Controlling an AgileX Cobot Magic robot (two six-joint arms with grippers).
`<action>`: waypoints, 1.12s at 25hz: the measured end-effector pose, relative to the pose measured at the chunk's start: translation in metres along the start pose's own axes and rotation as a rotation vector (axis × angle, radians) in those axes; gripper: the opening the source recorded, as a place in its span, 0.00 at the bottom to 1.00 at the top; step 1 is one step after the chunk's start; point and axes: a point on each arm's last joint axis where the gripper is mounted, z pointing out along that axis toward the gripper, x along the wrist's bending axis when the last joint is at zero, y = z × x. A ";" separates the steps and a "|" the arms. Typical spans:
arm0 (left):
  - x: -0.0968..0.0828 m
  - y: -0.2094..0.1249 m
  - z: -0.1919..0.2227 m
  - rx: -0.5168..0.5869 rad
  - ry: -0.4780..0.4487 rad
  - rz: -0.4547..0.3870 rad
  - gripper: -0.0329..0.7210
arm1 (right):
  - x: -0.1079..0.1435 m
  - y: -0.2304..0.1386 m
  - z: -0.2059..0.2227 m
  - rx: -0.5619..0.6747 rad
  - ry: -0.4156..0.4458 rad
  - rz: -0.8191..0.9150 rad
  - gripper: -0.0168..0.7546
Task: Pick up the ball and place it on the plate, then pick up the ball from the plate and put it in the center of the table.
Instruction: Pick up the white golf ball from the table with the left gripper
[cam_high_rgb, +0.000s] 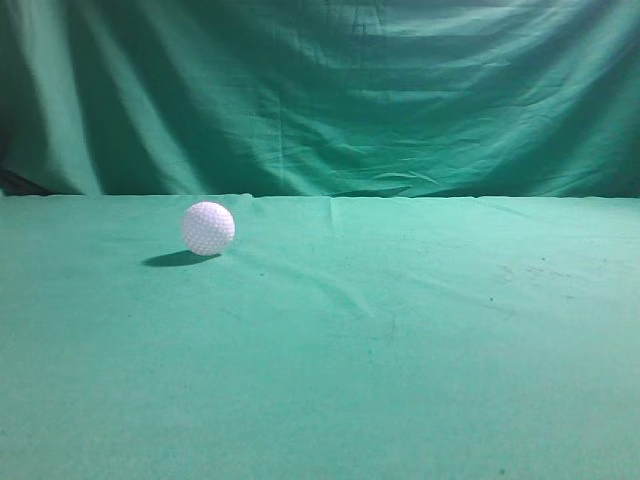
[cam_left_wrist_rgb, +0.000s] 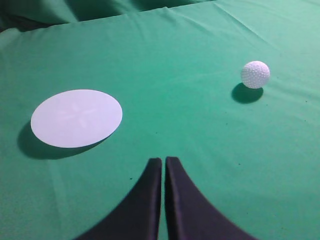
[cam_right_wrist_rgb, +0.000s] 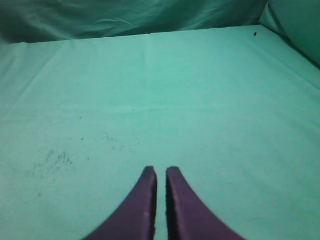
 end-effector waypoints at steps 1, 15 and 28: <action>0.000 0.000 0.000 0.000 0.000 0.000 0.04 | 0.000 0.000 0.000 0.000 0.000 0.000 0.13; 0.008 0.034 -0.007 -0.392 0.047 -0.247 0.04 | 0.000 0.000 0.000 0.000 0.000 0.000 0.13; 0.000 0.075 -0.010 -0.151 -0.067 -0.281 0.04 | 0.000 0.000 0.000 0.000 0.000 0.000 0.13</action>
